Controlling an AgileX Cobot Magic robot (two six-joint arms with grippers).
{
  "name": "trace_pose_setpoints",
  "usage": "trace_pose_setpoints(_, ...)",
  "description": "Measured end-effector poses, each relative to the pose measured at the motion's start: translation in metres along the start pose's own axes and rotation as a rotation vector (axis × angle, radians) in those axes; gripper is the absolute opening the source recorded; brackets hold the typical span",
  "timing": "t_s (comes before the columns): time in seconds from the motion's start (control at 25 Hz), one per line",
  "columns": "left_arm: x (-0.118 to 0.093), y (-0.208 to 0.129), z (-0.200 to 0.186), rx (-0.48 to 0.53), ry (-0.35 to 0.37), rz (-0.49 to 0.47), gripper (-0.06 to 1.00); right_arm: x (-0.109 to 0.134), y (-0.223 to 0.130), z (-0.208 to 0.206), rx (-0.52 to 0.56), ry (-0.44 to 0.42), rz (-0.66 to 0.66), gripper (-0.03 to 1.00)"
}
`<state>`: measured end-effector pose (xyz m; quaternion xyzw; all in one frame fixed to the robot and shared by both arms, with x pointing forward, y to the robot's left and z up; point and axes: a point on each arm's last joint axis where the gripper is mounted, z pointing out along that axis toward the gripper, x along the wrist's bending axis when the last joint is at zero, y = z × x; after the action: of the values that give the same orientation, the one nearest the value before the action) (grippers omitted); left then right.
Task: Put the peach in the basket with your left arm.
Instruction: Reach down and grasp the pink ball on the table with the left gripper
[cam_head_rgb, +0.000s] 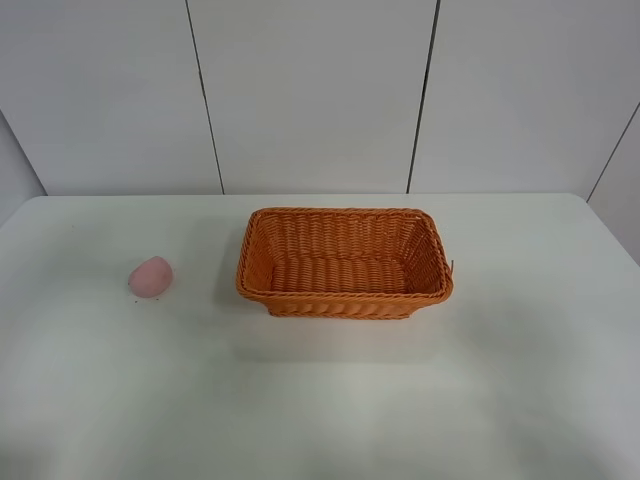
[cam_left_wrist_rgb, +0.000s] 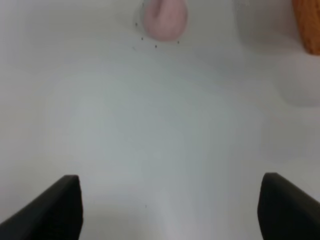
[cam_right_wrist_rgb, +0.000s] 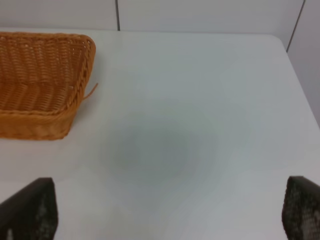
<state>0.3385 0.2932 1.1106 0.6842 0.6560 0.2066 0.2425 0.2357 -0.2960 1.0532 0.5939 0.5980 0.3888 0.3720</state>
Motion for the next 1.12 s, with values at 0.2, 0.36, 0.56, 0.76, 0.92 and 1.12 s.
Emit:
trace_pose_setpoints(0.2, 0.0, 0.08, 0.07, 0.179, 0.006, -0.005, 0.75, 0.0, 0.0, 0.0, 0.0, 0.0, 0.0, 0.69)
trace_pose_setpoints(0.36, 0.0, 0.129, 0.136, 0.28, 0.01, -0.008, 0.75, 0.0, 0.0, 0.0, 0.0, 0.0, 0.0, 0.69)
trace_pose_setpoints(0.56, 0.001, 0.167, 0.215, 0.361, 0.008, -0.013, 0.75, 0.0, 0.0, 0.0, 0.0, 0.0, 0.0, 0.69)
trace_pose_setpoints(0.76, 0.002, 0.181, 0.29, 0.435, 0.004, -0.021, 0.75, 0.0, 0.0, 0.0, 0.0, 0.0, 0.0, 0.69)
trace_pose_setpoints(0.92, 0.003, 0.172, 0.334, 0.507, 0.005, -0.02, 0.75, 0.0, 0.0, 0.0, 0.0, 0.0, 0.0, 0.69)
trace_pose_setpoints(1.12, 0.004, 0.152, 0.366, 0.585, 0.002, -0.003, 0.75, 0.0, 0.0, 0.0, 0.0, 0.0, 0.0, 0.69)
